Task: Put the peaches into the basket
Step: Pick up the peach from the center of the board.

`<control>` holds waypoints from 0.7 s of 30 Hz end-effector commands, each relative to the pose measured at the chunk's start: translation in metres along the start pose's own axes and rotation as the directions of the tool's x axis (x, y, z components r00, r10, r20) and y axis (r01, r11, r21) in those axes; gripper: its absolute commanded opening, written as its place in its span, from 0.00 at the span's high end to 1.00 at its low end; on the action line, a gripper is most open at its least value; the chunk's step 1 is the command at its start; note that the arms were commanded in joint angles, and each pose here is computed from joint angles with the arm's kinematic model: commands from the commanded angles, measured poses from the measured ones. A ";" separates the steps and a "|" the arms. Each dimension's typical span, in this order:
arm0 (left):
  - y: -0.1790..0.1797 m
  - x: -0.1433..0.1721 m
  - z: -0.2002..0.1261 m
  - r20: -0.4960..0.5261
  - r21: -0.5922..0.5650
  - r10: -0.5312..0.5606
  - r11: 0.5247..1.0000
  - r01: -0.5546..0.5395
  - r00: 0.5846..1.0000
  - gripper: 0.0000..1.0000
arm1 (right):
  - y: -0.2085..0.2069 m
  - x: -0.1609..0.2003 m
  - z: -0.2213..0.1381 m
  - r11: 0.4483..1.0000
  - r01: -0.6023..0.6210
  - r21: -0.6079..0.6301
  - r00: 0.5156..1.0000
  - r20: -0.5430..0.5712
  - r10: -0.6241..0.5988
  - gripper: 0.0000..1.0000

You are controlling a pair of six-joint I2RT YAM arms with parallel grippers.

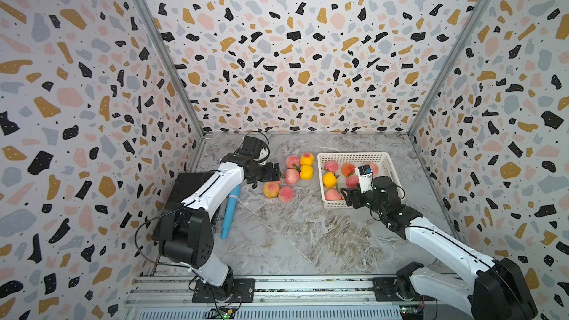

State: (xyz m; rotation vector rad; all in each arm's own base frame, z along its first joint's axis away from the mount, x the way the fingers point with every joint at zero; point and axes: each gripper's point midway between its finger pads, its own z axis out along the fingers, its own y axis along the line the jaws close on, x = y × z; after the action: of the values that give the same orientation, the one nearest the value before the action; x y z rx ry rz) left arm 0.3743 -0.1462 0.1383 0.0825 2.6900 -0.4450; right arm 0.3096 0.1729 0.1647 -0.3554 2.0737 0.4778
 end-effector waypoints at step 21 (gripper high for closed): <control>0.032 0.018 0.069 -0.115 -0.195 -0.054 0.980 0.031 0.992 0.27 | -0.003 -0.003 -0.004 0.999 -0.002 0.036 1.000 0.011 0.002 0.26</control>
State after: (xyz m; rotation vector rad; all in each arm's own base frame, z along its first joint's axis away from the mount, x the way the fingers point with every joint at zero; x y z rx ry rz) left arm 0.3761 -0.1369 0.0543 0.0026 2.8853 -0.2119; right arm 0.3108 0.1701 0.1642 -0.3392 2.0751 0.4502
